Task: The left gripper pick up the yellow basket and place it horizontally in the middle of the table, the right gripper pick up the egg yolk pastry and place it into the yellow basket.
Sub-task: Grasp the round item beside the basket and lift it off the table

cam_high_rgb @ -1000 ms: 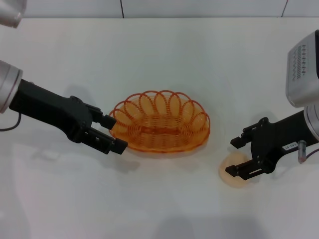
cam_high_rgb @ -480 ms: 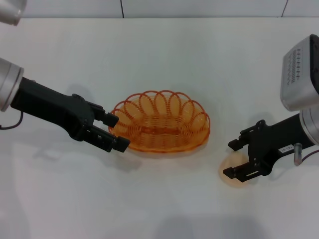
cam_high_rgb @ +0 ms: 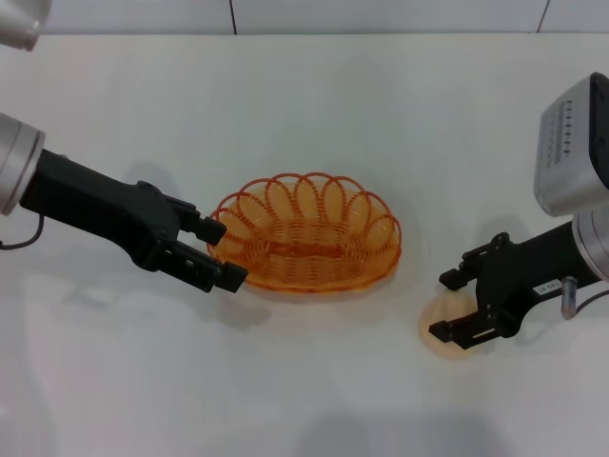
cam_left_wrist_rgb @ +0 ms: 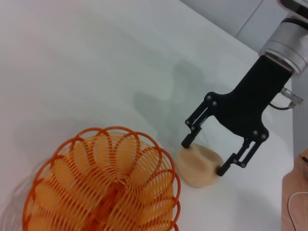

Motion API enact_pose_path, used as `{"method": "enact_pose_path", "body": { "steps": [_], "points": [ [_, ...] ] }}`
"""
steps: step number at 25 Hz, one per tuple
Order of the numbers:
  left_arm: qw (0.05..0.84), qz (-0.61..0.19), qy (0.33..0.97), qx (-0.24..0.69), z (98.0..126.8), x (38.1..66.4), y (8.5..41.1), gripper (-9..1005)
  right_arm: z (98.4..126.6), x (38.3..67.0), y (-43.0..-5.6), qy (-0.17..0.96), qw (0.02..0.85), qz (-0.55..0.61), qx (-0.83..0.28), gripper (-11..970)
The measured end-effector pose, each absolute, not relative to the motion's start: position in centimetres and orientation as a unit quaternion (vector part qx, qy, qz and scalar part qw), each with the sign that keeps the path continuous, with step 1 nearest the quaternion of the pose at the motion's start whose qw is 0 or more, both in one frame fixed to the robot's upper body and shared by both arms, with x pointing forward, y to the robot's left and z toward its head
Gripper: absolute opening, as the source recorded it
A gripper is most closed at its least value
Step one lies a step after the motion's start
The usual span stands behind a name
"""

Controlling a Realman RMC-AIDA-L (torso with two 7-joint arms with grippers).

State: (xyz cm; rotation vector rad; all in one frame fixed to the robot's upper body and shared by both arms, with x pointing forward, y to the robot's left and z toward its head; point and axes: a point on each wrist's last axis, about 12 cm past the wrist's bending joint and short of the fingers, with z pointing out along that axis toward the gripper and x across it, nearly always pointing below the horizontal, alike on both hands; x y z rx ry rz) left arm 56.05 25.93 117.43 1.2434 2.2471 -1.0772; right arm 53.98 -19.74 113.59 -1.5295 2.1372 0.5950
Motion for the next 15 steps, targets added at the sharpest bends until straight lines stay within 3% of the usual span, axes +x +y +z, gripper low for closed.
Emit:
{"method": "enact_pose_path", "body": {
  "steps": [4, 9, 15],
  "points": [
    [0.177, -0.381, 0.794, 0.439, 117.42, 56.04, 25.93, 875, 113.36, 53.96, -19.92, 0.776, 0.220, 0.214, -0.551, 673],
    [0.178, -0.380, 0.794, 0.441, 117.42, 56.06, 25.90, 875, 113.13, 54.06, -20.03, 0.778, 0.217, 0.214, -0.549, 482],
    [0.179, -0.380, 0.793, 0.442, 117.44, 56.07, 25.90, 874, 113.19, 54.10, -19.98, 0.777, 0.217, 0.213, -0.550, 478]
  ]
}}
